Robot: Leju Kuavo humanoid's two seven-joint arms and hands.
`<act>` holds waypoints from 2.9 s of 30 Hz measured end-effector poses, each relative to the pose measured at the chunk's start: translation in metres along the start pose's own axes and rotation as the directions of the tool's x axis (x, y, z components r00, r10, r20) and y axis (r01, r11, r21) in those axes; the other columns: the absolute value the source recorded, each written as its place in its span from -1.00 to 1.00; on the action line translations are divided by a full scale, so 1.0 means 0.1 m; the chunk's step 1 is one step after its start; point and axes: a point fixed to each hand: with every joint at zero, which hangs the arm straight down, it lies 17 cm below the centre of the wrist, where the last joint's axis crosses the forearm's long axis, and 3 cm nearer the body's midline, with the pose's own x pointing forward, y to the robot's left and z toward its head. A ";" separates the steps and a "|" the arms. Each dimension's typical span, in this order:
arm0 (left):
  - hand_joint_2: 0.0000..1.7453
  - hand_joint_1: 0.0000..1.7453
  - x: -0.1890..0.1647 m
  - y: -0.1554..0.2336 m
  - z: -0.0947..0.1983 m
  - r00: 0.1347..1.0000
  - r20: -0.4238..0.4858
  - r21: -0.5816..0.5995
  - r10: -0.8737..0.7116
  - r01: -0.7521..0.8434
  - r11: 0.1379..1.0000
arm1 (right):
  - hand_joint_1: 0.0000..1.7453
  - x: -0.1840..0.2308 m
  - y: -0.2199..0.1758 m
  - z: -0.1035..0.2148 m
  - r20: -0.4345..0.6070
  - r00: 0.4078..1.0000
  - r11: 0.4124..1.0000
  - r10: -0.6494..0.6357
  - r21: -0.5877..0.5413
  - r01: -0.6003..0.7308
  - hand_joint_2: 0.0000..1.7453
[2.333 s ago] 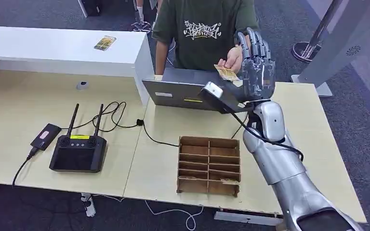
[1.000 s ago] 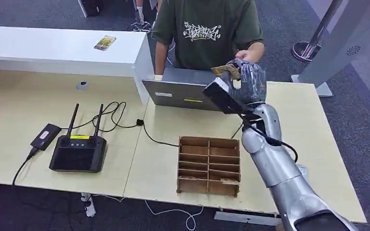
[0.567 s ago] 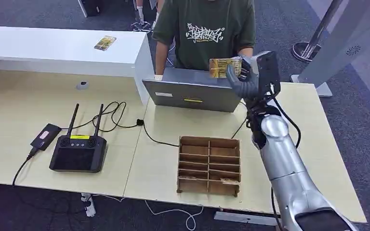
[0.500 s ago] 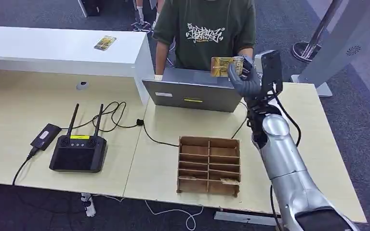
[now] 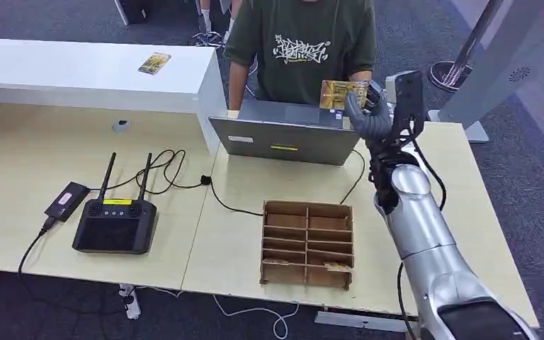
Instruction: Pass the card to the sensor for recognition and then transmit it.
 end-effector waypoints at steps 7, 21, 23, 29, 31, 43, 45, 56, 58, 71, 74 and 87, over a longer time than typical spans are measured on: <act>-1.00 -1.00 0.01 0.01 0.00 1.000 0.007 0.001 0.001 -0.001 1.000 | 1.00 -0.08 -0.09 0.04 -0.004 1.000 1.000 -0.003 -0.005 0.003 1.00; -1.00 -1.00 0.00 0.03 0.00 1.000 0.010 0.008 0.026 -0.027 1.000 | 1.00 -0.13 -0.33 0.22 0.023 0.999 0.999 -0.034 -0.001 0.034 1.00; -1.00 -1.00 0.01 0.03 0.00 0.999 0.014 0.008 0.031 -0.031 0.999 | 1.00 -0.11 -0.35 0.24 0.029 0.999 0.999 -0.040 0.004 0.039 1.00; -1.00 -1.00 0.02 0.02 0.00 0.999 0.021 0.008 0.050 -0.050 0.999 | 1.00 -0.10 -0.52 0.35 0.040 0.999 1.000 -0.025 -0.004 0.025 1.00; -1.00 -1.00 0.01 0.02 0.00 0.998 0.020 0.008 0.056 -0.056 0.998 | 1.00 -0.14 -0.61 0.40 0.035 0.999 1.000 -0.014 -0.015 0.015 1.00; -1.00 -1.00 -0.02 0.04 0.00 0.996 0.017 0.015 0.087 -0.088 0.996 | 1.00 -0.49 -1.34 0.73 -0.026 1.000 0.993 0.006 -0.120 -0.009 1.00; -1.00 -1.00 -0.02 0.04 0.00 0.996 0.017 0.016 0.093 -0.093 0.996 | 1.00 -0.55 -1.44 0.81 -0.036 0.999 0.991 0.008 -0.136 -0.013 1.00; -1.00 -1.00 -0.03 0.05 0.00 0.994 0.016 0.021 0.112 -0.112 0.993 | 1.00 -0.80 -1.97 1.22 -0.081 0.997 0.972 0.014 -0.232 -0.033 1.00; -1.00 -1.00 -0.03 0.05 0.00 0.993 0.016 0.021 0.115 -0.115 0.993 | 1.00 -0.82 -2.02 1.27 -0.086 0.996 0.970 0.016 -0.242 -0.037 1.00; -1.00 -1.00 -0.02 0.07 0.00 0.990 0.021 0.028 0.141 -0.141 0.990 | 1.00 -1.07 -2.39 1.78 -0.112 0.993 0.942 -0.045 -0.335 0.005 1.00; -1.00 -1.00 -0.02 0.07 0.00 0.989 0.021 0.029 0.146 -0.147 0.989 | 1.00 -1.12 -2.43 1.86 -0.120 0.992 0.937 -0.049 -0.348 0.004 1.00; -1.00 -1.00 -0.02 0.09 0.00 0.985 0.024 0.035 0.173 -0.174 0.984 | 1.00 -1.37 -2.59 2.40 -0.179 0.981 0.919 -0.072 -0.395 -0.005 1.00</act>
